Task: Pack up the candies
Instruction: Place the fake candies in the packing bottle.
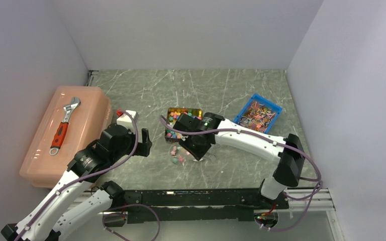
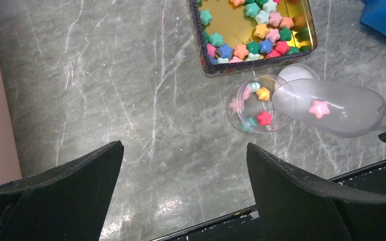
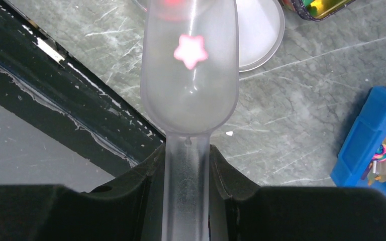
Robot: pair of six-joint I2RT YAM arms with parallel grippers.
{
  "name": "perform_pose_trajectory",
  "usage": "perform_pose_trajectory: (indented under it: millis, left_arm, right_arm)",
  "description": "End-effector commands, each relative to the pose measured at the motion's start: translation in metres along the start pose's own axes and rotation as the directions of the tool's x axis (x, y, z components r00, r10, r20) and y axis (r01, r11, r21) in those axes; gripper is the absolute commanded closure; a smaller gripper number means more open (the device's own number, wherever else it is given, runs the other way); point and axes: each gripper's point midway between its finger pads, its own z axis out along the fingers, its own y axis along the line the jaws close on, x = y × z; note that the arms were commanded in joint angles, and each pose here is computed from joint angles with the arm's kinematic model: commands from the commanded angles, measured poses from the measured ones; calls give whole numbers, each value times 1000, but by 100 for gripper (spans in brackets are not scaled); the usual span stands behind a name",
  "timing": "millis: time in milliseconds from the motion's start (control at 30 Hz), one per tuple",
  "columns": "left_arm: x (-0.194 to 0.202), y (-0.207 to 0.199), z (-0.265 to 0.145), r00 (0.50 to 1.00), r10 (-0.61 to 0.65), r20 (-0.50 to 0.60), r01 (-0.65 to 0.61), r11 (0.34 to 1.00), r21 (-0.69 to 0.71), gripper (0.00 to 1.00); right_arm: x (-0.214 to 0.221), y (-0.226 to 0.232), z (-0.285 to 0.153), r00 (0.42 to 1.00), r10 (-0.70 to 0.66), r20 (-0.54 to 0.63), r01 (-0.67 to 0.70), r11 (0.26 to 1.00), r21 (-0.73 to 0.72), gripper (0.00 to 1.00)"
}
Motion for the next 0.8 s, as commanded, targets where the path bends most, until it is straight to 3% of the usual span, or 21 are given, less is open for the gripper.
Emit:
perform_pose_trajectory:
  millis: [0, 367, 767]
  left_arm:
    - [-6, -4, -1, 999, 19, 34, -20, 999, 31, 1]
    - [-7, -6, -4, 999, 22, 47, -24, 999, 48, 1]
    - [-6, -6, -5, 999, 21, 50, -24, 998, 50, 1]
  right_arm:
    - [-7, 0, -9, 999, 43, -30, -43, 999, -10, 100]
    - [-9, -3, -10, 992, 85, -99, -85, 996, 0, 100]
    - [-10, 2, -18, 992, 101, -73, -103, 994, -31, 100]
